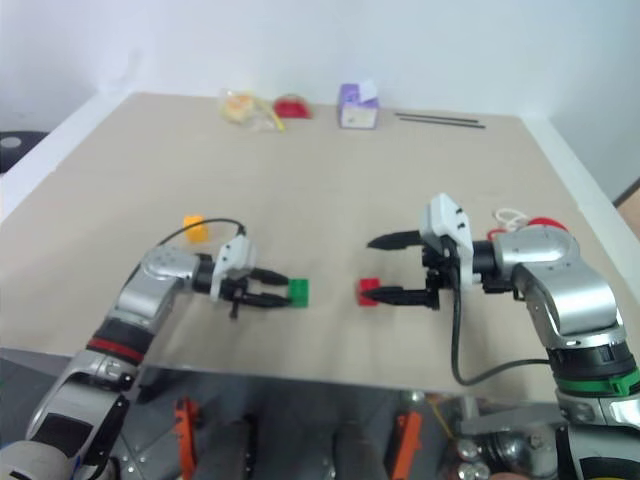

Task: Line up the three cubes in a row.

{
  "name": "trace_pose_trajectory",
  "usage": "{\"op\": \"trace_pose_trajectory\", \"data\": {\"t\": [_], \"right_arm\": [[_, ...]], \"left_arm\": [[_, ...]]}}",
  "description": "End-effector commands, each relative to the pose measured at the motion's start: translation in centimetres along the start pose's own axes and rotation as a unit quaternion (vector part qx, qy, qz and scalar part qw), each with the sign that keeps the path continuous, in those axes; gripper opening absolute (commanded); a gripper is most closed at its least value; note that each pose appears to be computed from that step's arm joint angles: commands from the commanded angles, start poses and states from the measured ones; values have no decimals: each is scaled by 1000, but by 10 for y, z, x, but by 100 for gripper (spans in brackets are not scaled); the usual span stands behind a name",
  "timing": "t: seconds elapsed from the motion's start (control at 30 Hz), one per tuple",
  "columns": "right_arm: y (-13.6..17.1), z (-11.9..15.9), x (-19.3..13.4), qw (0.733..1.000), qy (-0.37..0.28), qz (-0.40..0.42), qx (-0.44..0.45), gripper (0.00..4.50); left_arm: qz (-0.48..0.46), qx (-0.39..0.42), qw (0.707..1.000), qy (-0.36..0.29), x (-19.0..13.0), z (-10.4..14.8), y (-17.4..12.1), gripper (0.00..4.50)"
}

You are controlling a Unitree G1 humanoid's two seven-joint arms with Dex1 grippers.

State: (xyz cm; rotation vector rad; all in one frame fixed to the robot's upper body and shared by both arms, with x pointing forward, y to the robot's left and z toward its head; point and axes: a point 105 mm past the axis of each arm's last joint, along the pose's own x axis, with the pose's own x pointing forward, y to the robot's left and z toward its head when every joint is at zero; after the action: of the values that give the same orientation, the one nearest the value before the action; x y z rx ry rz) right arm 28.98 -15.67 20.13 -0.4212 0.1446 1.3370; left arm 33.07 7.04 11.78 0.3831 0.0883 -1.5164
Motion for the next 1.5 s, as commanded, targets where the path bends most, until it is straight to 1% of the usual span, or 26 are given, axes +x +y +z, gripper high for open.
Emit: {"op": "trace_pose_trajectory", "data": {"t": [0.03, 0.2, 0.73, 0.8, 0.87, 1.0, 1.1, 1.13, 1.2, 1.23, 1.27, 1.33, 1.4, 1.47, 1.5], "right_arm": [[0, 3, -3, 1000, 7, -1, -16, 450], [-1, 2, -3, 1000, 10, -2, -16, 450], [-1, 2, -2, 1000, 10, -5, -13, 450], [-1, 2, -2, 1000, 9, -4, -13, 450], [-1, 2, -2, 1000, 9, -4, -13, 450], [-2, 2, -4, 1000, 7, -5, -11, 450], [-5, 10, -1, 1000, -16, -14, -7, 450], [-8, 16, 3, 999, -36, -25, -4, 450], [-14, 28, 10, 996, -74, -46, 4, 450], [-16, 31, 12, 995, -86, -53, 7, 450], [-18, 34, 15, 993, -97, -60, 10, 450], [-21, 37, 22, 991, -110, -71, 13, 450], [-23, 38, 28, 990, -118, -76, 16, 450], [-23, 40, 36, 990, -123, -70, 13, 450], [-23, 39, 40, 990, -123, -66, 10, 450]], "left_arm": [[12, 24, 1000, -11, 3, 11, 6, 126], [16, 20, 1000, -16, 5, 14, 11, 126], [-3, 10, 1000, 3, 9, 6, 10, 126], [-3, 7, 1000, 3, 9, 6, 11, 230], [-5, 4, 1000, 3, 9, 6, 11, 299], [-6, -1, 1000, -21, 6, 13, 9, 438], [28, -5, 998, -49, 1, 24, 13, 445], [69, -12, 995, -69, -4, 30, 19, 445], [165, -21, 980, -113, -15, 42, 29, 445], [198, -27, 971, -129, -19, 46, 32, 445], [250, -31, 956, -149, -24, 51, 34, 445], [317, -51, 930, -176, -29, 55, 28, 445], [367, -67, 910, -180, -32, 54, 22, 445], [453, -79, 871, -175, -45, 50, 24, 445], [496, -91, 845, -178, -54, 47, 26, 445]]}}
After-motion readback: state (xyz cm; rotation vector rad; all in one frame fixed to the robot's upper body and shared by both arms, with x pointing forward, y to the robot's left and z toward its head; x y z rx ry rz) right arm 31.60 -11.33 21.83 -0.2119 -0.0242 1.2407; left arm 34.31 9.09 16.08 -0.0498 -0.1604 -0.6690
